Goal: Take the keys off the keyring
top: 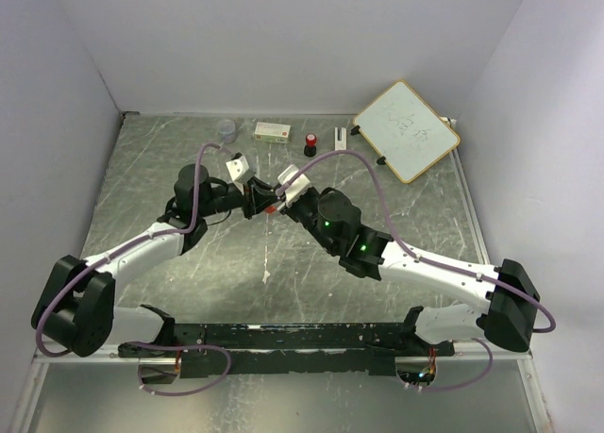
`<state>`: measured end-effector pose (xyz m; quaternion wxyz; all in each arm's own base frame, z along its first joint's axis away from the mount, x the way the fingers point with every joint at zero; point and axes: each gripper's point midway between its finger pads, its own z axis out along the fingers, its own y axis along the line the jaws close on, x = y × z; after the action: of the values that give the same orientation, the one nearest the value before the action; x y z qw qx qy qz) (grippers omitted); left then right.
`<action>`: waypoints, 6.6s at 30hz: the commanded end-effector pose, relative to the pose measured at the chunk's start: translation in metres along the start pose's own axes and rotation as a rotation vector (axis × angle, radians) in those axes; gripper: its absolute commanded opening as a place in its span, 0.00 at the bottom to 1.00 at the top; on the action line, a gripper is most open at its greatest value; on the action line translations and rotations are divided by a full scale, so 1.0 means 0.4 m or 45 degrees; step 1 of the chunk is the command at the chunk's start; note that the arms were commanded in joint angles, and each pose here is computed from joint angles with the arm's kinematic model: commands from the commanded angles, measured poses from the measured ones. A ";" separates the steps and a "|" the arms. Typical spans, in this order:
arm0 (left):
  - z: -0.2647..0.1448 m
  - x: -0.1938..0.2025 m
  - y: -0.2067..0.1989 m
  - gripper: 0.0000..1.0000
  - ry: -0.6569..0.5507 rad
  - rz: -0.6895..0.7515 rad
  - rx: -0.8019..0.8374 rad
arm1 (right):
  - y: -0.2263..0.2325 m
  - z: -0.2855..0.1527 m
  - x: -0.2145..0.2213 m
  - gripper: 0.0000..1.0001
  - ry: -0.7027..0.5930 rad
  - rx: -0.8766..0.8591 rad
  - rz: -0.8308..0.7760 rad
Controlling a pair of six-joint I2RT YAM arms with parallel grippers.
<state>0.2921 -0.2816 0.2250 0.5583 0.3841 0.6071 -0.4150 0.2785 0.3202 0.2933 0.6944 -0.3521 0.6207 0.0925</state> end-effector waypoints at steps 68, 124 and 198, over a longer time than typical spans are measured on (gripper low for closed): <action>-0.085 -0.149 0.060 0.07 0.006 0.201 -0.369 | -0.013 -0.075 -0.021 0.36 -0.361 0.113 0.292; -0.051 -0.158 -0.047 0.07 -0.007 0.221 -0.246 | -0.061 -0.037 -0.021 0.37 -0.452 0.339 0.216; -0.028 -0.198 0.023 0.34 -0.162 0.205 -0.413 | -0.112 -0.070 -0.028 0.00 0.703 0.254 0.085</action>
<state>0.3057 -0.2574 0.2905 0.6715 0.3107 0.6219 -0.2566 0.2822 0.2793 0.3150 0.5223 -0.2731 0.8066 -0.0457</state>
